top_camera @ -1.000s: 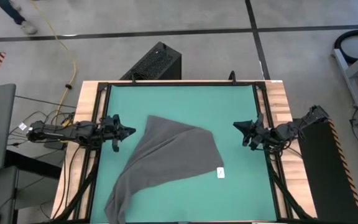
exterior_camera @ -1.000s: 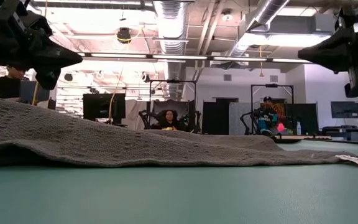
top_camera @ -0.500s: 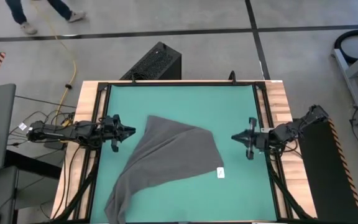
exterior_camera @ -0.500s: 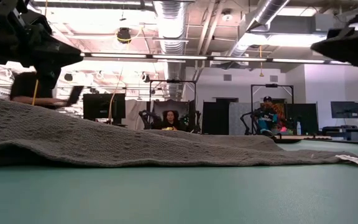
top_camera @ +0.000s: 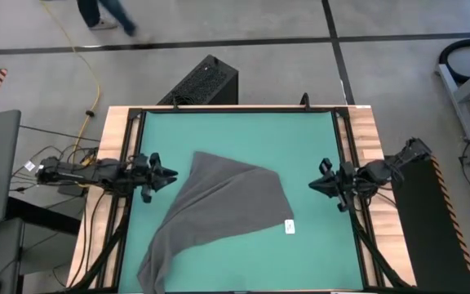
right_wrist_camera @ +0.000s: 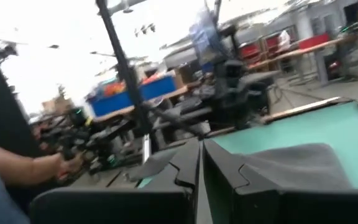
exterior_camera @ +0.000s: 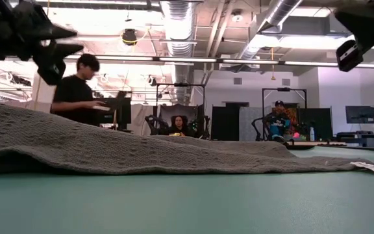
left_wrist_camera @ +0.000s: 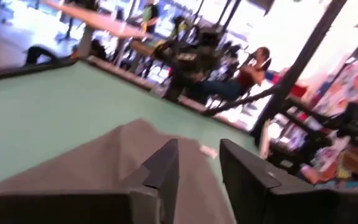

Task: Roll towel
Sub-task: Roll the gray towel

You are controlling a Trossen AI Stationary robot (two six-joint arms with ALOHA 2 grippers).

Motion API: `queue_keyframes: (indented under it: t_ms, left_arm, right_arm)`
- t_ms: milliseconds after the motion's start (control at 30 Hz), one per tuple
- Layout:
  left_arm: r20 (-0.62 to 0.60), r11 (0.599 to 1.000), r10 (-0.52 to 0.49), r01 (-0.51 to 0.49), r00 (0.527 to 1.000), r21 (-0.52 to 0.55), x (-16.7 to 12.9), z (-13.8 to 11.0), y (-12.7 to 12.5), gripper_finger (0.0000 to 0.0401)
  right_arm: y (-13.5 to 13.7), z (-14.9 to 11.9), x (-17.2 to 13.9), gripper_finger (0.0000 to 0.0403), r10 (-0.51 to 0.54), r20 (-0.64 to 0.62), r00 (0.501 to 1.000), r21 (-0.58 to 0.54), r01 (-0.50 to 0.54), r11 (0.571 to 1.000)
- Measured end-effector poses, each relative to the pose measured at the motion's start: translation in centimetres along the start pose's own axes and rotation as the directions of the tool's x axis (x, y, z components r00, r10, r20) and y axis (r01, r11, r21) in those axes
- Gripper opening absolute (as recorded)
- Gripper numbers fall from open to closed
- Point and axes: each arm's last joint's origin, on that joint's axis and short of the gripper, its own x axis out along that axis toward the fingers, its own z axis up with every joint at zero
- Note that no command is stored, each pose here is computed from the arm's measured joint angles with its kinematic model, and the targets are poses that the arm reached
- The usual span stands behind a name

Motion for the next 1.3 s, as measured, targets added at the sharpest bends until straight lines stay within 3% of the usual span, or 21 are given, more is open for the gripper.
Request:
queue_keyframes:
  t_ms: [100, 333, 400, 533, 633, 700, 833, 1000, 1067, 1133, 1300]
  left_arm:
    - [0.052, 0.999, -0.048, 0.047, 0.997, 0.009, -0.1, 1.3, -0.8, 0.0143]
    - [0.064, 0.988, -0.119, 0.112, 0.991, 0.109, 0.2, 5.7, -3.4, 0.0194]
    - [0.003, 0.981, -0.108, 0.106, 0.994, 0.160, 0.9, 6.7, -4.2, 0.0200]
    - [-0.221, 0.964, 0.031, 0.029, 0.975, 0.264, 3.0, 7.6, -5.6, 0.0201]
    - [-0.398, 0.955, 0.121, 0.003, 0.909, 0.298, 4.9, 8.0, -6.8, 0.0201]
    - [-0.521, 0.952, 0.167, 0.000, 0.837, 0.305, 6.3, 8.0, -7.9, 0.0201]
    - [-0.743, 0.941, 0.253, 0.022, 0.620, 0.339, 8.6, 7.3, -10.3, 0.0201]
    - [-0.865, 0.927, 0.298, 0.094, 0.404, 0.363, 11.0, 5.6, -14.5, 0.0201]
    - [-0.883, 0.927, 0.289, 0.120, 0.370, 0.354, 11.6, 4.8, -16.4, 0.0201]
    - [-0.886, 0.928, 0.283, 0.130, 0.368, 0.350, 11.5, 4.1, -18.2, 0.0201]
    - [-0.826, 0.929, 0.325, 0.009, 0.460, 0.371, 9.2, 2.5, -21.7, 0.0201]
  right_arm:
    - [-0.2, 0.9, 0.0, 0.0047, -0.078, 0.056, 0.995, -0.067, 0.082, 0.994]
    - [0.5, 3.9, 0.0, 0.0047, -0.070, 0.126, 0.990, -0.174, 0.092, 0.980]
    - [0.9, 4.8, 0.2, 0.0047, -0.042, 0.109, 0.993, -0.258, 0.070, 0.964]
    - [1.7, 6.1, 1.1, 0.0062, -0.045, 0.026, 0.999, -0.352, 0.052, 0.935]
    - [2.2, 6.6, 2.4, 0.0084, -0.094, -0.026, 0.995, -0.386, 0.076, 0.919]
    - [2.6, 6.6, 3.5, 0.0105, -0.119, -0.069, 0.991, -0.424, 0.079, 0.902]
    - [3.6, 6.0, 6.1, 0.0161, -0.148, -0.191, 0.970, -0.453, 0.046, 0.890]
    - [5.5, 4.0, 9.8, 0.0236, -0.152, -0.360, 0.920, -0.498, -0.051, 0.866]
    - [6.6, 2.8, 11.2, 0.0252, -0.145, -0.418, 0.897, -0.507, -0.098, 0.856]
    - [7.6, 1.3, 12.4, 0.0258, -0.149, -0.480, 0.864, -0.512, -0.139, 0.848]
    - [9.7, -2.2, 15.1, 0.0260, -0.221, -0.596, 0.772, -0.552, -0.194, 0.811]
